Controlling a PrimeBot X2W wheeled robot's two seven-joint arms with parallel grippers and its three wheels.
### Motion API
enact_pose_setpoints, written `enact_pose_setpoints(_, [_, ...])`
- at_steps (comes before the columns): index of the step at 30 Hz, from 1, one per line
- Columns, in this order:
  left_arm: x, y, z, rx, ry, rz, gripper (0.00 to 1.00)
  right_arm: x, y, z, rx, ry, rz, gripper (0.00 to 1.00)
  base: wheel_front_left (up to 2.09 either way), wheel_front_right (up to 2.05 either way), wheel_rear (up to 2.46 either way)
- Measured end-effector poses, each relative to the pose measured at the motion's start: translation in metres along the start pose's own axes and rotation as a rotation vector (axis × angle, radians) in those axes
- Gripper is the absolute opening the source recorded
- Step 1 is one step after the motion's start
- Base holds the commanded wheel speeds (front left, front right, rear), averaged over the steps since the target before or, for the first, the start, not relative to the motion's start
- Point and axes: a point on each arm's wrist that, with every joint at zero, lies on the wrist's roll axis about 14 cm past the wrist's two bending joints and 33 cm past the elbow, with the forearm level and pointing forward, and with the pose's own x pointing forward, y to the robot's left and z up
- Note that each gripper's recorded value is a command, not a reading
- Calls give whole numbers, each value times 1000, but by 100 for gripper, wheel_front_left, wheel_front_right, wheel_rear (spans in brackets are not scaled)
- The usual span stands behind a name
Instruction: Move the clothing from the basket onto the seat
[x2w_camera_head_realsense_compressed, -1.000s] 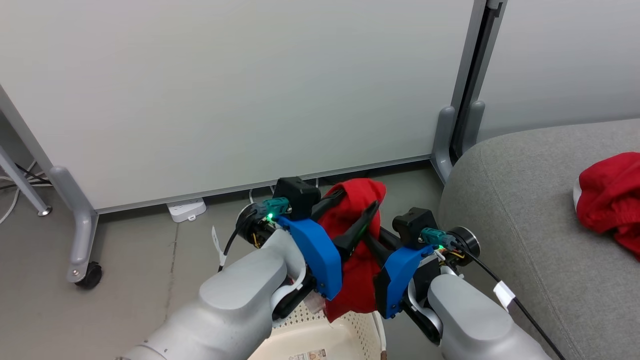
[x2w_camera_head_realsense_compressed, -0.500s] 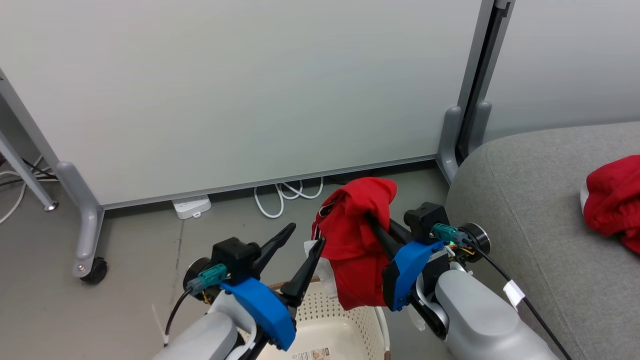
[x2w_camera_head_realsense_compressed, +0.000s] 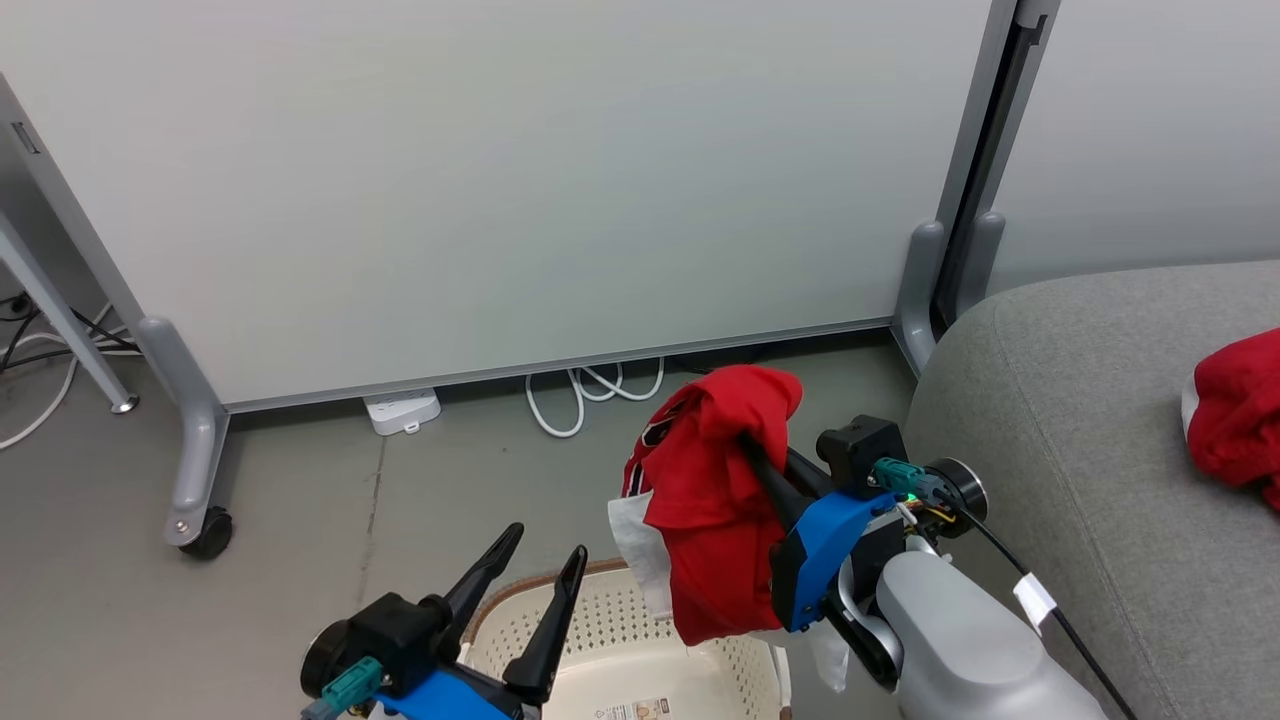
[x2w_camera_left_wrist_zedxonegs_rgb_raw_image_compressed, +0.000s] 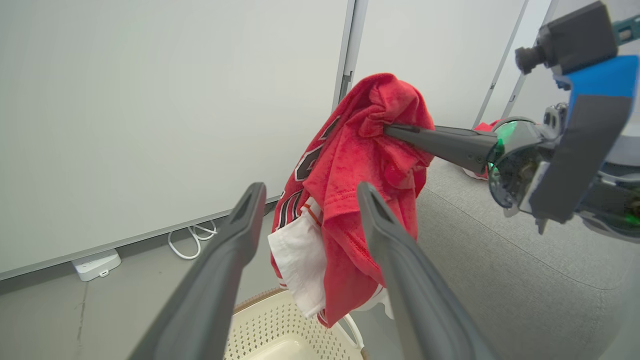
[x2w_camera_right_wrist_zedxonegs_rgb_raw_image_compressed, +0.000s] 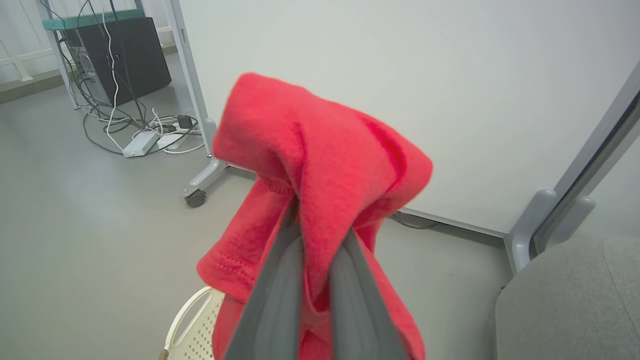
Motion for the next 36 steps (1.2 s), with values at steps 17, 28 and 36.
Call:
enact_pose_setpoints(17, [-6,7,-10,-5,9,34,100,0,-2,-1,-1,9,-6,0,0,0,0])
enact_pose_setpoints(28, [5,-2,-12,-6,13,-4,100,-11,-16,-1,5,4,-50,0,0,0,0])
enact_pose_setpoints(36, [26,-31,-17,-16,27,-105,100,-37,-46,-7,14,16,-146,0,0,0,0])
